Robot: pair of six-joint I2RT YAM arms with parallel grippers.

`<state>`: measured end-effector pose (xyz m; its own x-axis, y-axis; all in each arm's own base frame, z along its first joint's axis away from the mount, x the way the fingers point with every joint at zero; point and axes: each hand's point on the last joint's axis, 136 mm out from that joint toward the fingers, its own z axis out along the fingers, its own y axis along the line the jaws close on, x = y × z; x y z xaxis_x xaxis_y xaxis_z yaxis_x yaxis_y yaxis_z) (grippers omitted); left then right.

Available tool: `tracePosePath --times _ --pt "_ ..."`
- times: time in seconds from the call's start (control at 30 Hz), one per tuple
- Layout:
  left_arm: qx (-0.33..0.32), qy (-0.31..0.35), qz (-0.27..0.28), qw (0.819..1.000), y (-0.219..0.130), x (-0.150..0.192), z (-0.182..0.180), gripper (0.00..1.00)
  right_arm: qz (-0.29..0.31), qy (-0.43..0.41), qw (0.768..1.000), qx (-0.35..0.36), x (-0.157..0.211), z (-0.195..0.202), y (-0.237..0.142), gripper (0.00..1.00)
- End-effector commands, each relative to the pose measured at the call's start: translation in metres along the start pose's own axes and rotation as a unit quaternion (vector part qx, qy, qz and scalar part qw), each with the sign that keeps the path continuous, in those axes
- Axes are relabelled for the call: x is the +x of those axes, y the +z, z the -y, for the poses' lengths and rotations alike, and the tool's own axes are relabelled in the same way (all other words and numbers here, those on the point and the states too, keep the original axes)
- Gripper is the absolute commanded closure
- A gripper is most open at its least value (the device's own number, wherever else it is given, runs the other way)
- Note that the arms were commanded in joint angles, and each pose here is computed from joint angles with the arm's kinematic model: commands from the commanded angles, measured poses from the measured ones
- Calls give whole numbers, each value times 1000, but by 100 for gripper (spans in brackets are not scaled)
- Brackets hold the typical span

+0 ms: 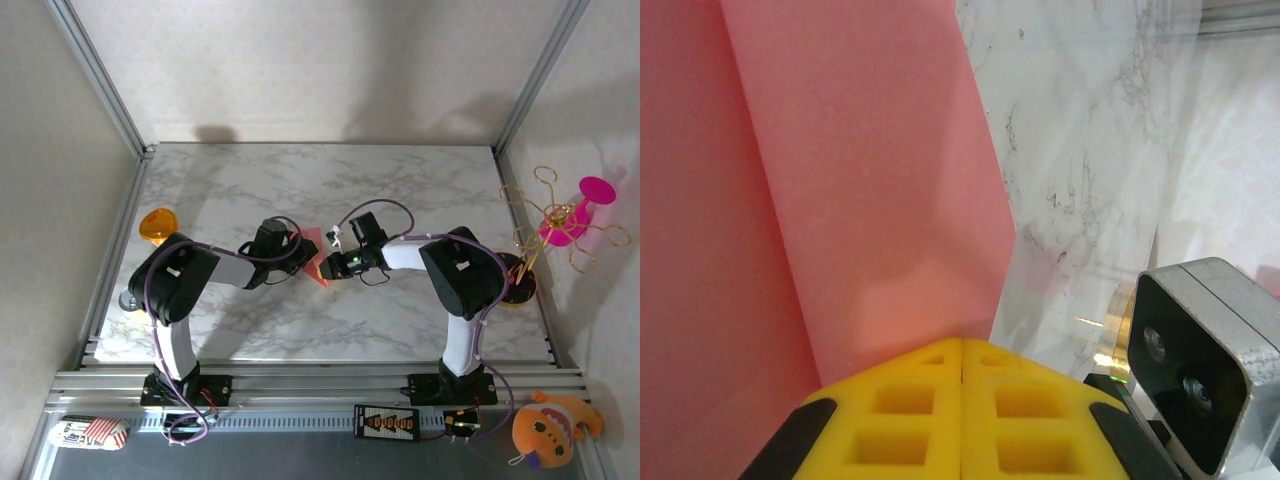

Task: Fold a paper plane with a square sheet of paper (pick it up from the middle)
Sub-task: Fourth fold the wing at the center of the table.

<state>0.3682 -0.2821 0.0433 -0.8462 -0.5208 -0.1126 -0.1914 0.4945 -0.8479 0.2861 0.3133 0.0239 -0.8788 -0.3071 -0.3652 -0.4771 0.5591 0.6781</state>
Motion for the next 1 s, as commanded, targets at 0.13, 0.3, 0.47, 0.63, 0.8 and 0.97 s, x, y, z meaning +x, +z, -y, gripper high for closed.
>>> tracePosePath --times 0.13,0.3,0.47,0.63,0.8,0.97 --pt "14 -2 8 1000 -1 -11 12 94 -48 67 996 38 39 37 7 86" --pt "33 5 27 999 -11 -25 25 91 -61 78 994 43 47 43 9 91" --pt "27 5 25 999 -13 -27 16 91 -65 91 993 47 49 48 10 93" --pt "34 11 12 999 -9 -22 15 91 -67 101 991 50 52 52 11 93" --pt "22 8 4 1000 -1 -21 8 92 -67 101 991 48 50 52 10 91" --pt "16 9 -2 1000 6 -20 6 92 -69 101 991 49 52 53 10 87"
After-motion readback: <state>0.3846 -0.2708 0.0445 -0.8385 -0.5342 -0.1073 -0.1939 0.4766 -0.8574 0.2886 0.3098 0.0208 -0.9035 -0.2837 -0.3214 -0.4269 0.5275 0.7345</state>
